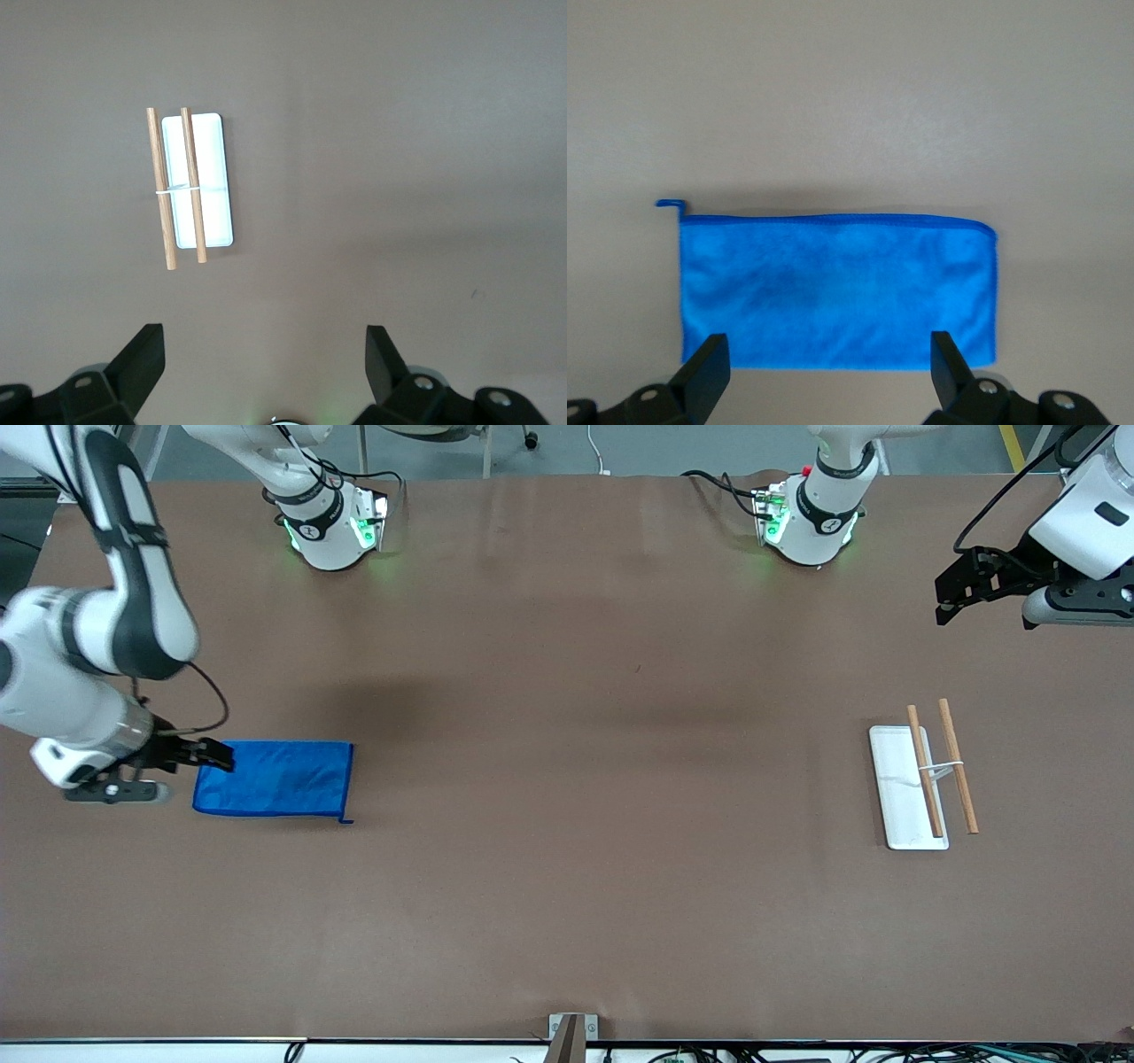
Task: Right arm passes towel to left arm to hang
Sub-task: 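Lower the right gripper onto the towel edge and close it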
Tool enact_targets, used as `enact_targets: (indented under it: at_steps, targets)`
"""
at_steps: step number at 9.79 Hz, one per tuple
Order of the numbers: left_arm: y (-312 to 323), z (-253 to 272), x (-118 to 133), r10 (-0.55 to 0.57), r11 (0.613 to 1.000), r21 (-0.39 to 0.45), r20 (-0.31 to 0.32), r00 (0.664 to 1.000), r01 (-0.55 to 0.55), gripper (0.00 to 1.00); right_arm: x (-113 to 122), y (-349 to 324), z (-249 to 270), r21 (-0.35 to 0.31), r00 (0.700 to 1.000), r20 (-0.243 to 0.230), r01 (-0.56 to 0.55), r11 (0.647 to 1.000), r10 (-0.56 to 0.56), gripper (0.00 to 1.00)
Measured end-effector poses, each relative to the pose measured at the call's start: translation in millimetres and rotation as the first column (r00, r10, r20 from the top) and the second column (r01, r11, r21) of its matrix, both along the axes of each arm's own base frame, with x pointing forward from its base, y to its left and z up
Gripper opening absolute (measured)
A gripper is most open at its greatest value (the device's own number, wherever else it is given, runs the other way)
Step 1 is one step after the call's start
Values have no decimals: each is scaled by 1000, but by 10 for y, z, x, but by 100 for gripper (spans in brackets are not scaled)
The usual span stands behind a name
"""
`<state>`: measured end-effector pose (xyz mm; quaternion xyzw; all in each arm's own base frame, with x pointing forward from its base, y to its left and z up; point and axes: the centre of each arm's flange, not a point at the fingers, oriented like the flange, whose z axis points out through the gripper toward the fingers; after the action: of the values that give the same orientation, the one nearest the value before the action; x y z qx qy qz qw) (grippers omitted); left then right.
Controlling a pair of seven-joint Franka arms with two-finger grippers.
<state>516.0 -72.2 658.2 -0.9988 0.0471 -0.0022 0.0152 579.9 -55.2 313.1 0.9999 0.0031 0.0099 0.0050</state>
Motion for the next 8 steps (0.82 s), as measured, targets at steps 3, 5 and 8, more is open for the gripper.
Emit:
enact_targets:
  at_steps: [3,5,8]
  targets:
    - [-2,0,2,0,1000,0,0,1000,0,100,-242,-67,-919,-19,995,42,-94,995,94,96]
    - [-7,0,1,-1,1000,-3,0,1000,1,100,-272,-156,-1233,-29,992,58,-108,994,109,93]
    - [-16,0,0,-1,1000,-11,-1,1000,1,100,-319,-155,-1429,-27,993,46,-112,993,113,58]
